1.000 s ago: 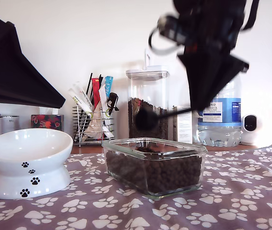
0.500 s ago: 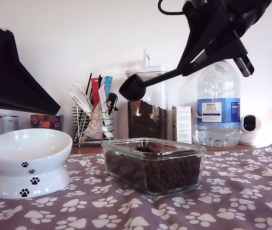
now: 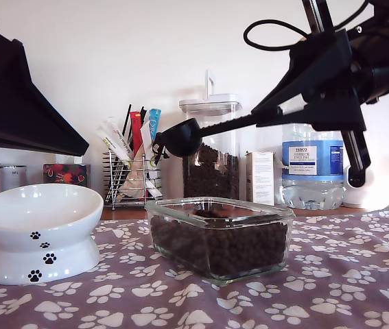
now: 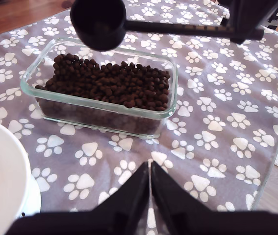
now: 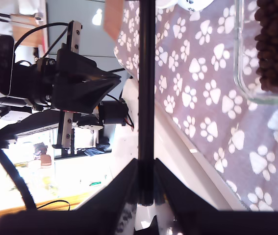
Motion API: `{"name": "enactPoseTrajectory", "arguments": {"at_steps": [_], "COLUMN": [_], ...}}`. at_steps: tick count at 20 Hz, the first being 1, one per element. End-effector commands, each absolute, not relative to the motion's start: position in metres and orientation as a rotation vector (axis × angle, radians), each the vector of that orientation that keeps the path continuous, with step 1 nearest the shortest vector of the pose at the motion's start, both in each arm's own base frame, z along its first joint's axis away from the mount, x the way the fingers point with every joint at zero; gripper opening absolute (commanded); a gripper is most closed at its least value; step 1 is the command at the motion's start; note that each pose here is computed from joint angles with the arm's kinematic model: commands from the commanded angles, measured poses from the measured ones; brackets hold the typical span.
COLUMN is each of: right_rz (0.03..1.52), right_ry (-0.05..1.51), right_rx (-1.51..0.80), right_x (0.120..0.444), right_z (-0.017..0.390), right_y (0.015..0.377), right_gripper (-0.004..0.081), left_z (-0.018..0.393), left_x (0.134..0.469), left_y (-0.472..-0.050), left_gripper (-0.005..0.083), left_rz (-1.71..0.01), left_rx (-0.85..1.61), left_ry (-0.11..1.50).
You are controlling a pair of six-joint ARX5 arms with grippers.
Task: Measure one spoon of cat food and pour it into the food bowl
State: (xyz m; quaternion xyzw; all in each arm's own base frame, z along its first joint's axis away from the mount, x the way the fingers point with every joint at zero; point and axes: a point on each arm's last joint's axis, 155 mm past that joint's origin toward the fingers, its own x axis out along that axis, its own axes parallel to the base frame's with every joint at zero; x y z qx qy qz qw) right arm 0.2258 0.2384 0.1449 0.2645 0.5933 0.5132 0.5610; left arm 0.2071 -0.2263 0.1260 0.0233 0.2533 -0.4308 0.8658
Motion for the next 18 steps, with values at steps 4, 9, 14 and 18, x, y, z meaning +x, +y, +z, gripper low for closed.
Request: {"name": "enactPoseTrajectory", "arguments": {"at_steps": [4, 9, 14, 18], "right_rz": [1.149, 1.064, 1.001, 0.989], "right_ry": [1.38, 1.349, 1.345, 1.36], "right_rx": [0.678, 0.627, 0.617, 0.616], "right_x": [0.233, 0.252, 0.263, 0.263], "right_z": [0.121, 0.108, 0.102, 0.098], "right_y": [0.223, 0.215, 0.213, 0.213], "right_gripper": [-0.0012, -0.0012, -0.0012, -0.0012], "left_z": [0.122, 0.122, 0.122, 0.122], "left_x": [0.206, 0.205, 0.205, 0.205], "left_y": [-0.226, -0.226, -0.226, -0.226], "left_gripper": [-0.0019, -0.0019, -0.0019, -0.0019], "left_rz": [-0.908, -0.91, -0.91, -0.91], "left_rx": [0.058, 0.064, 0.064, 0.064], "left_ry": [0.527, 0.524, 0.525, 0.525]}}
